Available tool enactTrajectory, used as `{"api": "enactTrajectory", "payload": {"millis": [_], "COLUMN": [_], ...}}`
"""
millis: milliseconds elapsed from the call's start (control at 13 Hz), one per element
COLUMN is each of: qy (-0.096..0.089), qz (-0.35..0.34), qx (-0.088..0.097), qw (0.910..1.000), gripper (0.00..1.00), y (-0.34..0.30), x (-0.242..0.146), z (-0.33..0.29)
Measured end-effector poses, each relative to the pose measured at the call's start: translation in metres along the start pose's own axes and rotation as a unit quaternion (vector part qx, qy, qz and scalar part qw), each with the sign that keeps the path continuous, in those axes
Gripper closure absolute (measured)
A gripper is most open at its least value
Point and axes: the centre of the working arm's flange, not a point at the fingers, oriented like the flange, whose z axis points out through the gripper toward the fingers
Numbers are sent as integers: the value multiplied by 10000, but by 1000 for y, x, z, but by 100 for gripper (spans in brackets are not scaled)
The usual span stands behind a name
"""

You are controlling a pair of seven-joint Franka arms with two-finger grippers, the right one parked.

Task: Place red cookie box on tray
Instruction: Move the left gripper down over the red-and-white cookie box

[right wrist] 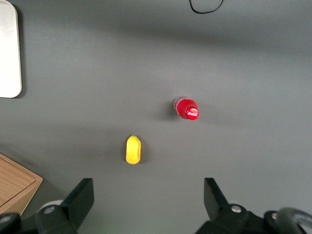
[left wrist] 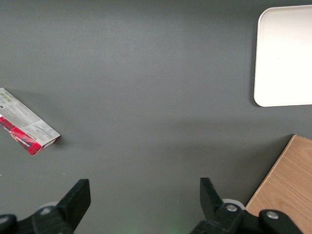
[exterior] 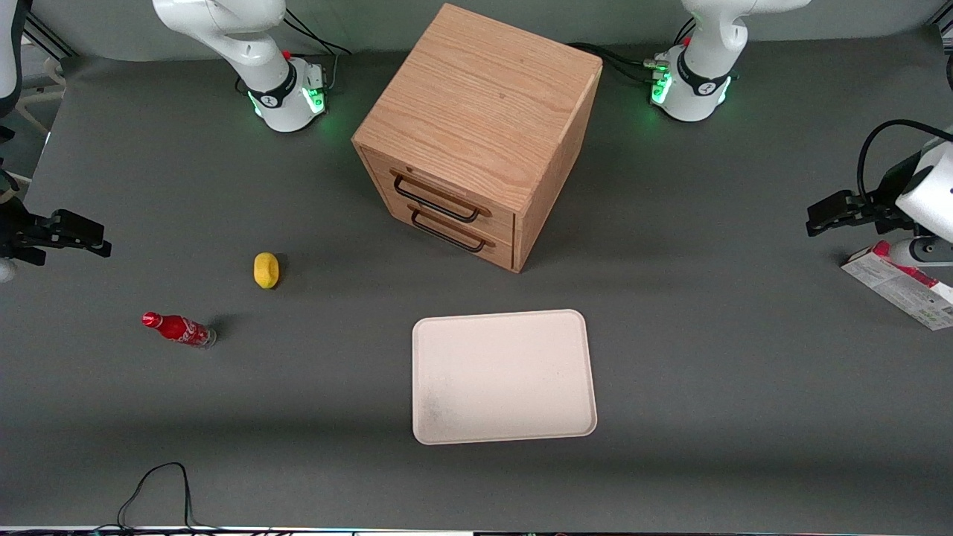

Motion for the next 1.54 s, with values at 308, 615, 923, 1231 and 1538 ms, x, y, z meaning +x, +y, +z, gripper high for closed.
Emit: {"api": "enactTrajectory", "payload": {"millis": [308,615,923,1231,1538], "qy": [0,-20,-158,-256,-113], "qz": [2,-82,-835,-1960,-3121], "qx": [0,8,-26,-58,-81], "qw": [10000,10000,9964,9803,9499], "gripper": [0,0,0,0,0], "y": [0,-5,-87,-225,-345], "x": [0,1,8,-1,-34], "z": [0,2,20,54,78]}}
